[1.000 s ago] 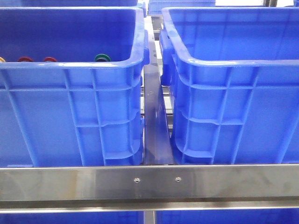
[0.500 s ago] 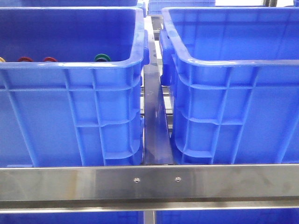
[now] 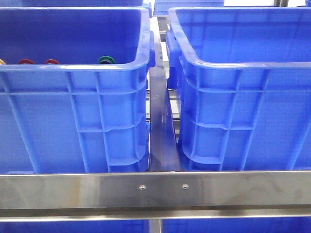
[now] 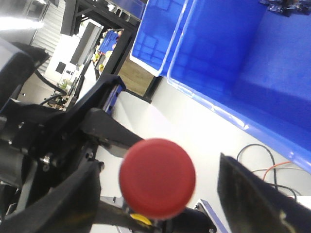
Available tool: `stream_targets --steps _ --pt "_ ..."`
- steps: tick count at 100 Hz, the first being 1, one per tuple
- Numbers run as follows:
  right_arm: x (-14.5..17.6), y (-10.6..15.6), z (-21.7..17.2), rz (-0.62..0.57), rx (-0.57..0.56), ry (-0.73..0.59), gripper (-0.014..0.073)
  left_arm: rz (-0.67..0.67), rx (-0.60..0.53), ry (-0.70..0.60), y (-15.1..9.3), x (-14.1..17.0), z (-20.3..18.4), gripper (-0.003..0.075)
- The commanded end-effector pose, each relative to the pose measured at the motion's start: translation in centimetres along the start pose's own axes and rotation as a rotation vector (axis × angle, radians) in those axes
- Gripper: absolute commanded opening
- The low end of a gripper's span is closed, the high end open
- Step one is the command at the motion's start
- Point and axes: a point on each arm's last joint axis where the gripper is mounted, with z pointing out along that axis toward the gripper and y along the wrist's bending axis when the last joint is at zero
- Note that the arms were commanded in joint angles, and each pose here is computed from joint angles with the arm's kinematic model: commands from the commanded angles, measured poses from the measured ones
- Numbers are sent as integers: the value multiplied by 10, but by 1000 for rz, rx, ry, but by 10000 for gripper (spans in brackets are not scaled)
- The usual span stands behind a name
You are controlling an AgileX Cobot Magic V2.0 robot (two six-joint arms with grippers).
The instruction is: Pick red and yellow buttons and place in box
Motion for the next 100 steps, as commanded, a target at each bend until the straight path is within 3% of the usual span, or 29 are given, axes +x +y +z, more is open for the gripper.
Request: stream_targets --steps 1,63,100 --pt "-7 23 -4 -22 -100 -31 531 -6 12 -88 -4 -10 -9 -19" --pt "-2 22 15 12 -129 19 519 -6 13 -84 -4 -10 -9 -19" --pt "-3 23 15 16 -143 16 148 -5 16 -76 -5 -9 -9 -19"
